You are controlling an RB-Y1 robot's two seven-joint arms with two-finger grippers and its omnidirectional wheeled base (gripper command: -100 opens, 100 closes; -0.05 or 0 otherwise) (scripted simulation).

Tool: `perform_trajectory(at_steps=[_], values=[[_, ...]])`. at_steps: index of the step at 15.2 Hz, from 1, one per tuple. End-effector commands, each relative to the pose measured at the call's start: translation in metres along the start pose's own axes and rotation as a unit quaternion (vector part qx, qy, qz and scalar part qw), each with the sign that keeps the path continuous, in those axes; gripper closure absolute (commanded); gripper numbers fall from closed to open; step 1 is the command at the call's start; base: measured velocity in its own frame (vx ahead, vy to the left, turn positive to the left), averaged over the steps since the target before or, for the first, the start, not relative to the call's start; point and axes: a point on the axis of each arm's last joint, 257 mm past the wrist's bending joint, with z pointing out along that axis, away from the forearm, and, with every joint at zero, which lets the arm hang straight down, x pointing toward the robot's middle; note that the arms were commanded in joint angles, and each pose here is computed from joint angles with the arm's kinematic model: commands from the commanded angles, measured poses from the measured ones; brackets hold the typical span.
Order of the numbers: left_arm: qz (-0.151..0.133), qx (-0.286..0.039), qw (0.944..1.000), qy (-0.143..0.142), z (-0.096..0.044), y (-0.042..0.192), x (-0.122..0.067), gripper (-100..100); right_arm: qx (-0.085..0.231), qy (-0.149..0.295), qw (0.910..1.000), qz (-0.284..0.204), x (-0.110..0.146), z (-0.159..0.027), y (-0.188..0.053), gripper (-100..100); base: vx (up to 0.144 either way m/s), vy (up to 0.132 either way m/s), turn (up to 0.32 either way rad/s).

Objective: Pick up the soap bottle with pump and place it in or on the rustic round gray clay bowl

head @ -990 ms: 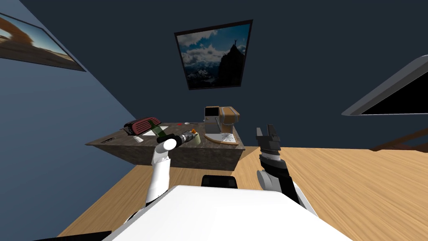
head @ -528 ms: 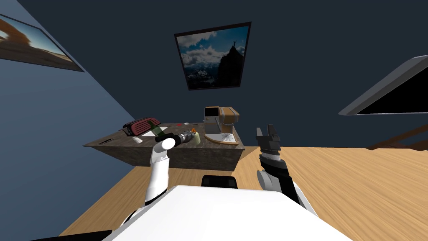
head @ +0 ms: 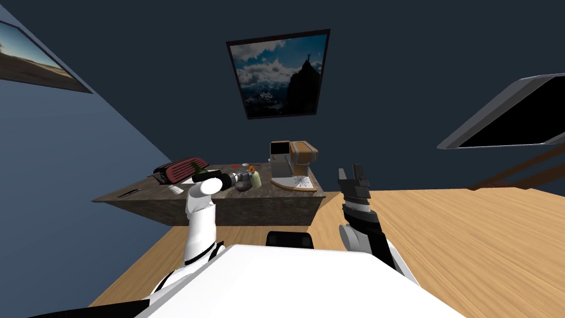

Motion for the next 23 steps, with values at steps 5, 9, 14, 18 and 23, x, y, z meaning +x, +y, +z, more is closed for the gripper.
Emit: perform_trajectory(at_steps=[5,9,14,18,23], values=[[-0.007,0.007,0.9999,-0.005,-0.02,-0.015,0.018,100,0.0,0.0,1.0,0.0,0.0,0.0,0.0,0,0.013,0.059,-0.067],[-0.01,0.012,0.9998,-0.007,-0.031,-0.021,0.028,100,0.0,0.0,1.0,0.0,0.0,0.0,0.0,0,0.02,0.059,-0.051],[-0.015,0.022,0.9996,-0.01,-0.052,-0.031,0.045,100,0.0,0.0,1.0,0.0,0.0,0.0,0.0,0,0.012,0.065,-0.066],[-0.019,0.032,0.9992,-0.013,-0.069,-0.039,0.057,100,0.0,0.0,1.0,0.0,0.0,0.0,0.0,0,0.015,0.067,-0.072],[-0.025,0.047,0.9984,-0.016,-0.09,-0.048,0.07,100,0.0,0.0,1.0,0.0,0.0,0.0,0.0,0,0.017,0.076,-0.072]])
